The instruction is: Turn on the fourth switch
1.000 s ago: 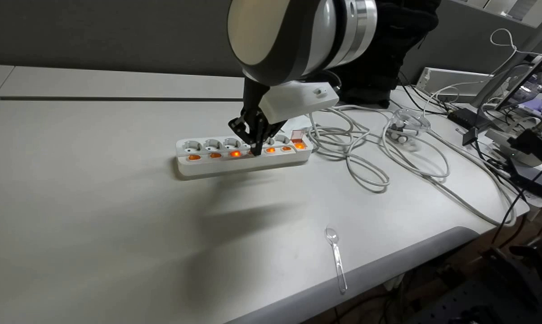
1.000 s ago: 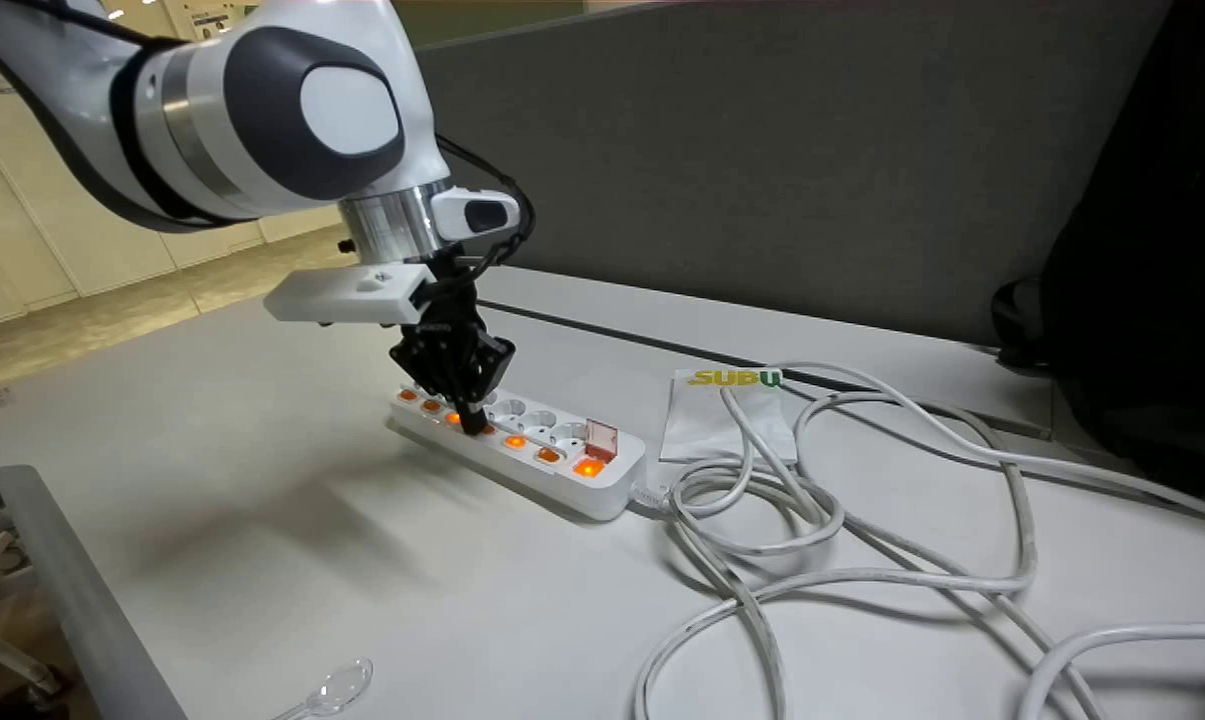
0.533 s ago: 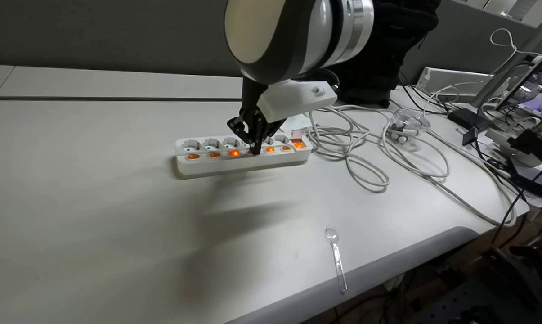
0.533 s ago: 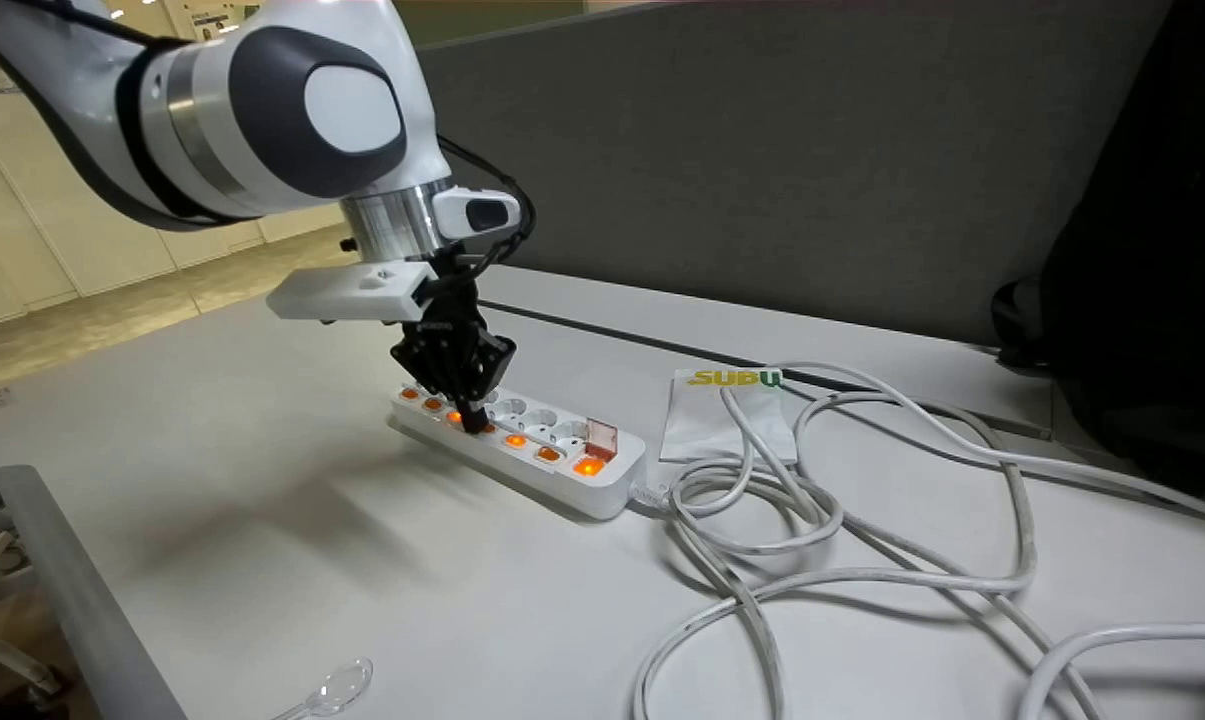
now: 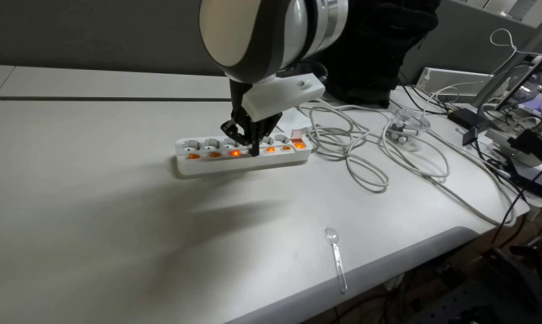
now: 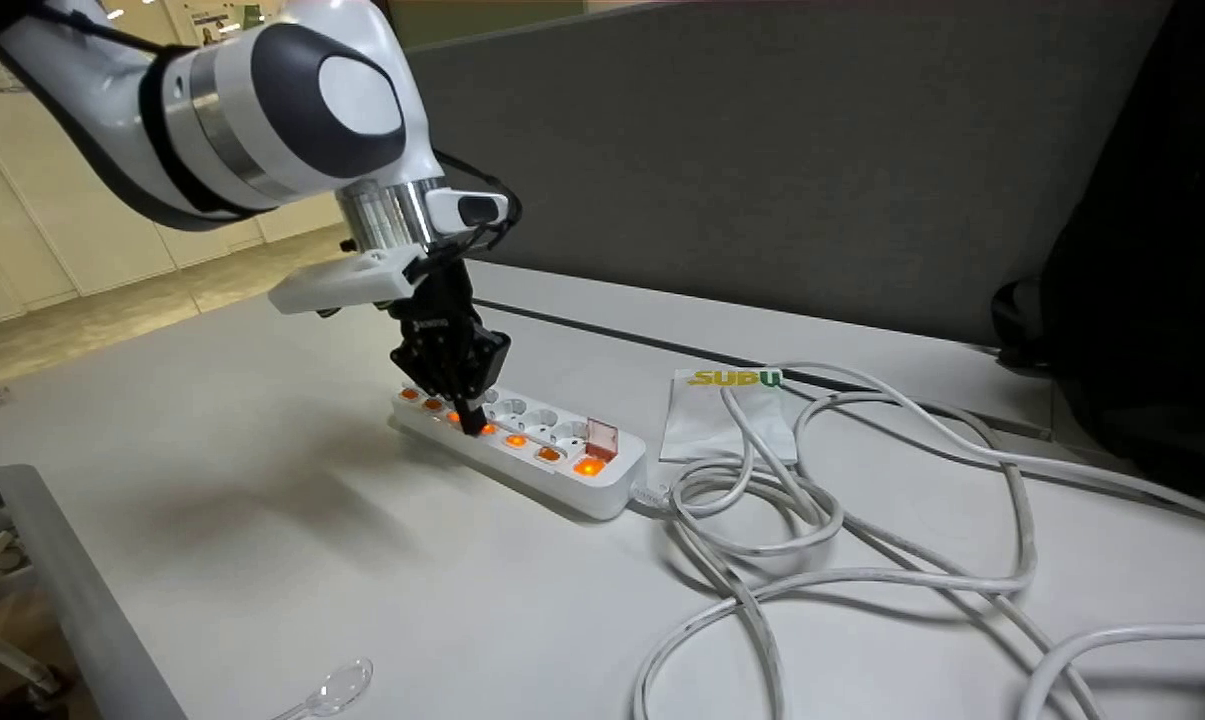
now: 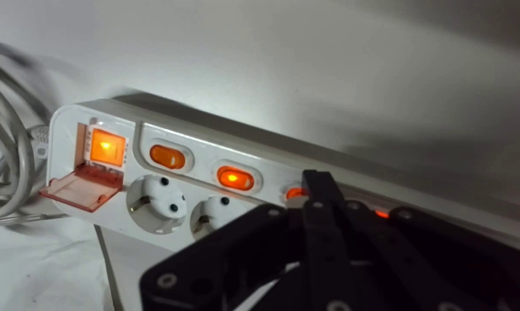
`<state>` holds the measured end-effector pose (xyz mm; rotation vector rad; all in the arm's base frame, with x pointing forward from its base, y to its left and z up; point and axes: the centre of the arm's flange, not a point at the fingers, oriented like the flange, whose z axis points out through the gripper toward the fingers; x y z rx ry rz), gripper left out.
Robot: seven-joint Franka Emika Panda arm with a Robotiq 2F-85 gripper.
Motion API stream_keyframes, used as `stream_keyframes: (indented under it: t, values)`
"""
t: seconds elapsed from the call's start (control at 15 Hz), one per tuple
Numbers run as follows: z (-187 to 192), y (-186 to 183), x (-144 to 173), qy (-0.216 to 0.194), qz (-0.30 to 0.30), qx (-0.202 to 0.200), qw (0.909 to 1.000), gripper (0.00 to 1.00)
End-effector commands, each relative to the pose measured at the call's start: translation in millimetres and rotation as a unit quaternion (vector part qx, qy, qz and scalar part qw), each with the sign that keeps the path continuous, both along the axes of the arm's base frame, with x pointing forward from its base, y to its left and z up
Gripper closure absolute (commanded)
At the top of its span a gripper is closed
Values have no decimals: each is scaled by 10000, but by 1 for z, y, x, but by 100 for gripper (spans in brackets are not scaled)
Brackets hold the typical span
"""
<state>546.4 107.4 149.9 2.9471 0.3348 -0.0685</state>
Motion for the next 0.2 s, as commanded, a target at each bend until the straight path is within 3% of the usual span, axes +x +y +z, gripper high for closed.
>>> stream_keyframes:
  t: [0.0, 0.13]
  values:
    - [-26, 15, 3, 170, -243, -276, 9992, 100]
    - [-26, 16, 1, 335, -349, -140, 9987, 100]
